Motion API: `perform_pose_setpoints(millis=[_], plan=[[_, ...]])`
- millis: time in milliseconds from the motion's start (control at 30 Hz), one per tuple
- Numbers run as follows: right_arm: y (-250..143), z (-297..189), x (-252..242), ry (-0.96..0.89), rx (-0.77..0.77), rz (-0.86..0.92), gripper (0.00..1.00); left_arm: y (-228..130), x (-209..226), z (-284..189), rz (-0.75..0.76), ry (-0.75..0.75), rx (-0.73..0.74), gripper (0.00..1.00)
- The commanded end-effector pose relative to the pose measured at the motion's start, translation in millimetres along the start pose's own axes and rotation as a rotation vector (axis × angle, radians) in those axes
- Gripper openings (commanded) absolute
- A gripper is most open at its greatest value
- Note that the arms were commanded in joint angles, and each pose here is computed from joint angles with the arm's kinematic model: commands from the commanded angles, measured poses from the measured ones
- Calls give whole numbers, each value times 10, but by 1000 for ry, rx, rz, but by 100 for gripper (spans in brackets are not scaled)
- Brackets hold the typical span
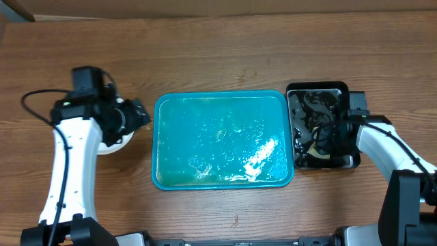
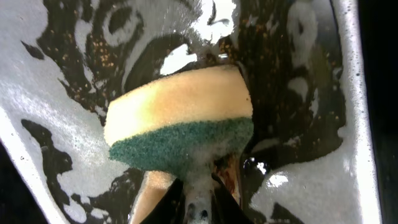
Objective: Clean dirty plates on tray and stack at the side
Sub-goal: 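Lower the white plate onto the plate stack and open left gripper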
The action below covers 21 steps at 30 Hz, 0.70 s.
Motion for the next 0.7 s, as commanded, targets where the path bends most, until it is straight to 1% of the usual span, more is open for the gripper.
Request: perform_pose_setpoints(millis=[0, 167, 300, 500, 600, 667], plan=[[66, -36, 34, -11, 9, -1, 13, -25, -107, -60, 83, 44, 1, 84], [193, -215, 64, -46, -12, -11, 13, -156, -236, -37, 157, 68, 56, 85], [271, -331, 113, -43, -23, -29, 24, -211, -290, -31, 194, 66, 79, 85], [307, -448, 143, -46, -16, -36, 27, -234, -291, -32, 206, 65, 91, 85], [295, -508, 150, -47, 2, -34, 28, -234, -292, -32, 234, 64, 92, 89], [289, -570, 186, -27, 16, -34, 28, -234, -295, -31, 250, 61, 93, 90]])
Point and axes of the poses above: each gripper's point midway between its finger pads, its own z axis out along the fingers, its own x axis along the line the jaws close on, y = z × x, the point moved 5 cm from there along -z, back along the fingers, and after that the axes turned 15 degrees about z, right-handed, at the moved point
